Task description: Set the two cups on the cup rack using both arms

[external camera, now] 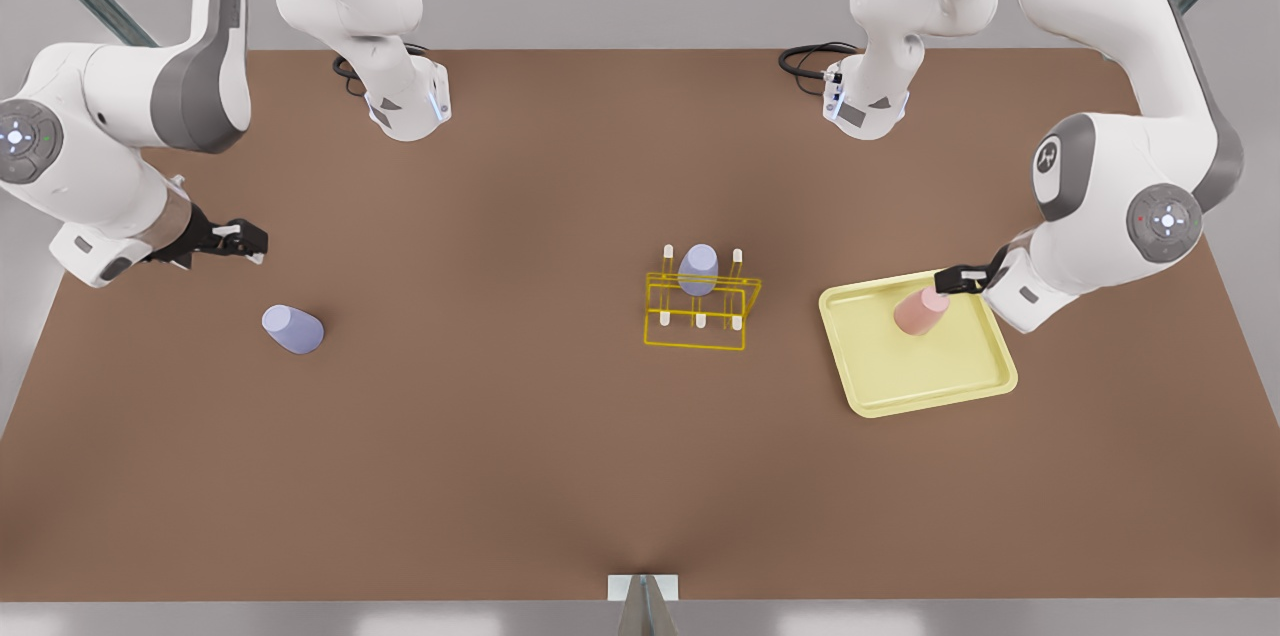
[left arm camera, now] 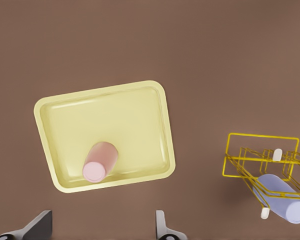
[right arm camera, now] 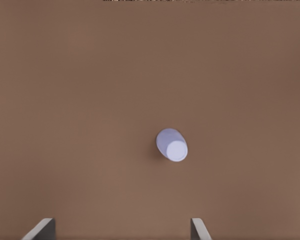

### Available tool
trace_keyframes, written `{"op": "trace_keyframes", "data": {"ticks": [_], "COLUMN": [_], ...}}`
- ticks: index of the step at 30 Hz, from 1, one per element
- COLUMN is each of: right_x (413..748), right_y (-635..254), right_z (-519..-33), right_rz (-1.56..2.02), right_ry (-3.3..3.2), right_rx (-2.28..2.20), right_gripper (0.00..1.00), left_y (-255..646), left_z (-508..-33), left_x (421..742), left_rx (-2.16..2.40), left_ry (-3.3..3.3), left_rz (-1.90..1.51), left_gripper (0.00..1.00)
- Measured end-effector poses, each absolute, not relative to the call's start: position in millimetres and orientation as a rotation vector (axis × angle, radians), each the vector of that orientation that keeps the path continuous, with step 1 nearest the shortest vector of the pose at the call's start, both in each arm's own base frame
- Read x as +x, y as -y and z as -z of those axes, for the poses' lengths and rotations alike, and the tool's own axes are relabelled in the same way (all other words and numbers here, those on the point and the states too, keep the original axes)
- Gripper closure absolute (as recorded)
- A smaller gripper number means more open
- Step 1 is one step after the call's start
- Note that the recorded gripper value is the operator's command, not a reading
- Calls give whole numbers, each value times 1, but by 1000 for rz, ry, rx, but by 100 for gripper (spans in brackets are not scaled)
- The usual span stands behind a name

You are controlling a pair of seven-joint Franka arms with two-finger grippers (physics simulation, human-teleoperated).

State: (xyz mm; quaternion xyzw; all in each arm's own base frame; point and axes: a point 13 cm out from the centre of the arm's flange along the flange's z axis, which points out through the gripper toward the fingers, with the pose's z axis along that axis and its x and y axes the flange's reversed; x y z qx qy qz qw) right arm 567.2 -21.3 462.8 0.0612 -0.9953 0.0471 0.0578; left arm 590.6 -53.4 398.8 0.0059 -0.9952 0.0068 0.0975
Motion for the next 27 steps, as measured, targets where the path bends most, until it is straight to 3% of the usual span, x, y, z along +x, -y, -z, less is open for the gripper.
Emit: {"op": "trace_keyframes", "data": {"ticks": [2,4,8,11,19,27], "right_x": [568,572,596,603,592,553], "right_y": [20,20,43,57,86,103], "right_z": [-464,-460,-373,-321,-236,-187], "right_rz": [-145,-145,-143,-129,-12,58], "right_ry": [3019,3015,2902,2880,2941,2983], "right_rx": [191,192,155,134,50,18], "right_gripper": [0,0,0,0,0,0], "left_y": [49,24,-13,-29,-36,-38], "left_z": [-391,-332,-211,-166,-94,-72], "left_x": [589,568,521,505,475,489], "left_rx": [25,85,172,202,193,166], "left_ry": [2933,2851,2779,2814,2912,2988], "left_rz": [-17,-2,2,-3,6,23], "left_gripper": [0,0,0,0,0,0]}}
